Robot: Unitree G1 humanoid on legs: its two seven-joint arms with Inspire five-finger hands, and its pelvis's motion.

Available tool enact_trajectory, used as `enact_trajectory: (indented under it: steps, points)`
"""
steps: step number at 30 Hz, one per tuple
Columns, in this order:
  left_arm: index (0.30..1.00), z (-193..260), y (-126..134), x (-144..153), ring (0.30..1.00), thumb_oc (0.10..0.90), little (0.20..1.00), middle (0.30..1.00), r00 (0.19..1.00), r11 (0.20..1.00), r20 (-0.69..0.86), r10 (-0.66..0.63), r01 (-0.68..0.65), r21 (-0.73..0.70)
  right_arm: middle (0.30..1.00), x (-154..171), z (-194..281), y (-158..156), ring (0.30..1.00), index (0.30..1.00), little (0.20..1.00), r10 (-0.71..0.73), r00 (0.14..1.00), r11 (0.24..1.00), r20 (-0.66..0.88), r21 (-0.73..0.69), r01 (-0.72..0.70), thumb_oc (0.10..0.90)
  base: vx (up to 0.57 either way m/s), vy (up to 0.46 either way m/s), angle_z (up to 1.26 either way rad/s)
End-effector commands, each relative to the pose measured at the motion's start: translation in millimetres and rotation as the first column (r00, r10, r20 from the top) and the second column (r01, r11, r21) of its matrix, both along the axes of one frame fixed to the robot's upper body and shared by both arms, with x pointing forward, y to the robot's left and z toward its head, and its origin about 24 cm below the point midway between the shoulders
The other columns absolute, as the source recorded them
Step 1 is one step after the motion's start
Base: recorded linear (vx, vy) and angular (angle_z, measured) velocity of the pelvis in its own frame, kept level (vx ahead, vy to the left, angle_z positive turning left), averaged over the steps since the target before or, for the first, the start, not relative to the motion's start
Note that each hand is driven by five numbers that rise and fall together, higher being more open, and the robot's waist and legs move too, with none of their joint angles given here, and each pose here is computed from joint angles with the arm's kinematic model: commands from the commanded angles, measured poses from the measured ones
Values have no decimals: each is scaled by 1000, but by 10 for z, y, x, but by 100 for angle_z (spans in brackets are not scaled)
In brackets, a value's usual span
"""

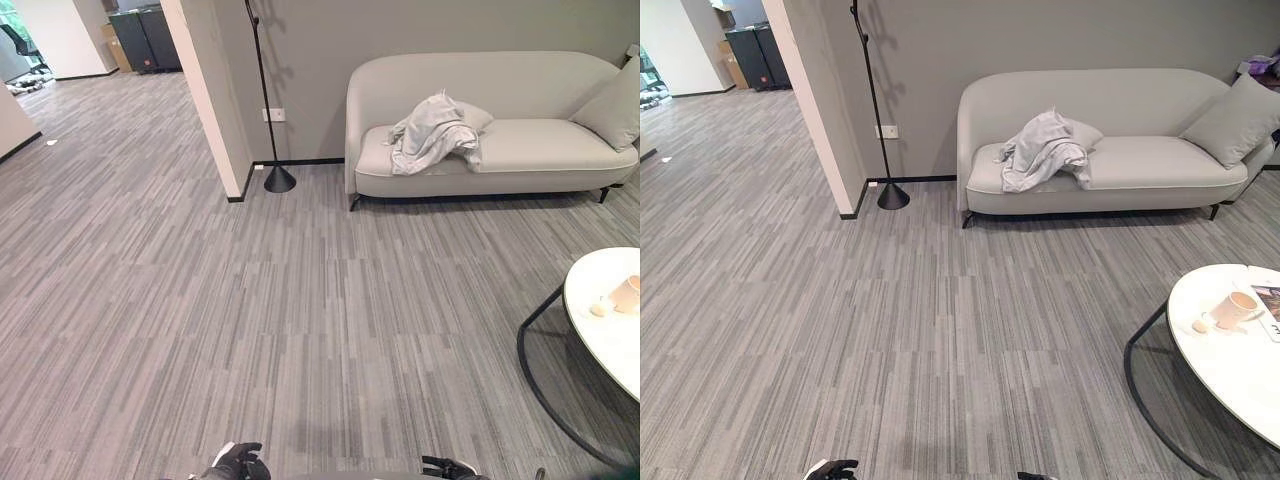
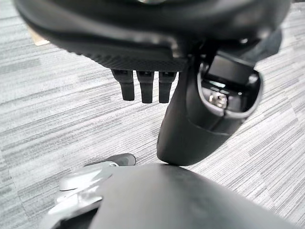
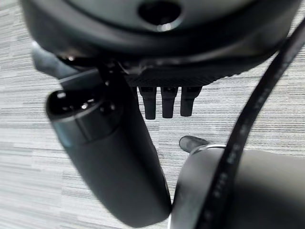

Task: Hang the clothes on the sofa on the clothes rack.

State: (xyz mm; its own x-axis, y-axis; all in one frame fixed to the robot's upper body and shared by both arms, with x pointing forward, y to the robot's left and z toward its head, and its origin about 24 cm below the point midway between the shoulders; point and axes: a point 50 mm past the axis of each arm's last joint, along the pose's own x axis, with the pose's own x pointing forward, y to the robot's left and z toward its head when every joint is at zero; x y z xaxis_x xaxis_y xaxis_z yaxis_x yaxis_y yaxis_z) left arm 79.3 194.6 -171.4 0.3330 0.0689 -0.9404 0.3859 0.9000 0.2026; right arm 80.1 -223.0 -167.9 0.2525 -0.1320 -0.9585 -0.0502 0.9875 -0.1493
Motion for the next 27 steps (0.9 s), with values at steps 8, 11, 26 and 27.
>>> enact_trajectory:
  steps: [8,11,26,27]
  points:
    - [900,-51,9,-295,900,800,900,900,993,999,-113,-36,39,17,900,118,-24,322,900,900,900,211,977,977,25,24,-212,800,9,4,-6]
    - [900,-53,29,-328,900,800,900,900,992,1000,-123,9,-7,18,900,146,-21,351,900,900,900,249,968,968,27,22,-250,800,3,3,-1]
    - [900,-32,83,-214,900,800,900,900,995,999,-93,25,-21,38,900,302,13,423,900,900,900,338,939,941,62,10,-339,800,-18,13,4]
    - [900,-24,44,-128,900,800,900,900,998,1000,-66,-10,12,28,900,315,17,411,900,900,900,318,946,947,65,17,-320,800,-43,126,0]
